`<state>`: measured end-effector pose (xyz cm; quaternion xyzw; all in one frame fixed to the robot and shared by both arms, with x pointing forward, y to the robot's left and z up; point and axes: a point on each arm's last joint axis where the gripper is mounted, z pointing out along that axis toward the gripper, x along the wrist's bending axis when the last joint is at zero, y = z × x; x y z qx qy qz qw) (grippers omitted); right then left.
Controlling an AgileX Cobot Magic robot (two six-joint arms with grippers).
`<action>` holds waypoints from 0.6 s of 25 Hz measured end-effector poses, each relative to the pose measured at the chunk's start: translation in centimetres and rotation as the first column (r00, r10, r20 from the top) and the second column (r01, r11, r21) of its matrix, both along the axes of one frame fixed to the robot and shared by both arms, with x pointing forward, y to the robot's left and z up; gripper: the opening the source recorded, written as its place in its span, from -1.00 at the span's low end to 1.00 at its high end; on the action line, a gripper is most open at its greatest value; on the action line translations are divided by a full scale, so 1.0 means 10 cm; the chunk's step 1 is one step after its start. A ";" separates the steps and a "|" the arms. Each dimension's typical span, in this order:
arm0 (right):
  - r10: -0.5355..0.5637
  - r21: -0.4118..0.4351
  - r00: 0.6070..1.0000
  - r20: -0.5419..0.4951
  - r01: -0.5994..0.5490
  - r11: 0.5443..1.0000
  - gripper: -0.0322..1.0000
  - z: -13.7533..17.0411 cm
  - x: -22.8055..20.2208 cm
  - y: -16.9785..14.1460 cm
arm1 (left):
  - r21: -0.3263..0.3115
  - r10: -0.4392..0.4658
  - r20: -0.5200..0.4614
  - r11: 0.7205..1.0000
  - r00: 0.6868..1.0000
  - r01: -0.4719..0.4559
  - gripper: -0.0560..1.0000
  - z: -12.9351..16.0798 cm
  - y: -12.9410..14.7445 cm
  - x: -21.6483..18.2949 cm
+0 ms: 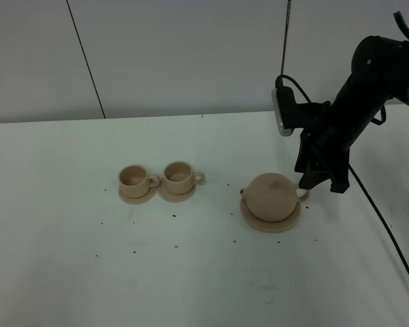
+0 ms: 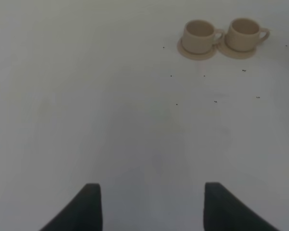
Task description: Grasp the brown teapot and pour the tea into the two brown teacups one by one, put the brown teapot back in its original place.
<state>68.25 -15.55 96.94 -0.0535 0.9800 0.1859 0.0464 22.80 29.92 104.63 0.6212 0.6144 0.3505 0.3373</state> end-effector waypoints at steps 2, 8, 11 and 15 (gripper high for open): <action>0.003 0.000 1.000 -0.003 -0.003 1.000 -0.31 -0.01 0.00 0.02 | 0.000 0.000 0.000 1.000 1.000 0.000 0.12 0.00 0.00 0.00; 0.015 0.007 1.000 0.006 -0.015 1.000 -0.27 -0.01 -0.02 0.10 | 0.000 0.000 0.000 1.000 1.000 0.000 0.12 0.00 0.00 0.00; 0.020 0.004 1.000 0.000 -0.020 1.000 -0.27 -0.06 -0.02 0.14 | 0.000 0.000 0.000 1.000 1.000 0.000 0.12 0.00 0.00 0.00; 0.013 0.000 1.000 0.004 -0.013 1.000 -0.27 -0.15 0.01 0.14 | 0.000 0.000 0.000 1.000 1.000 0.000 0.12 0.00 0.00 0.00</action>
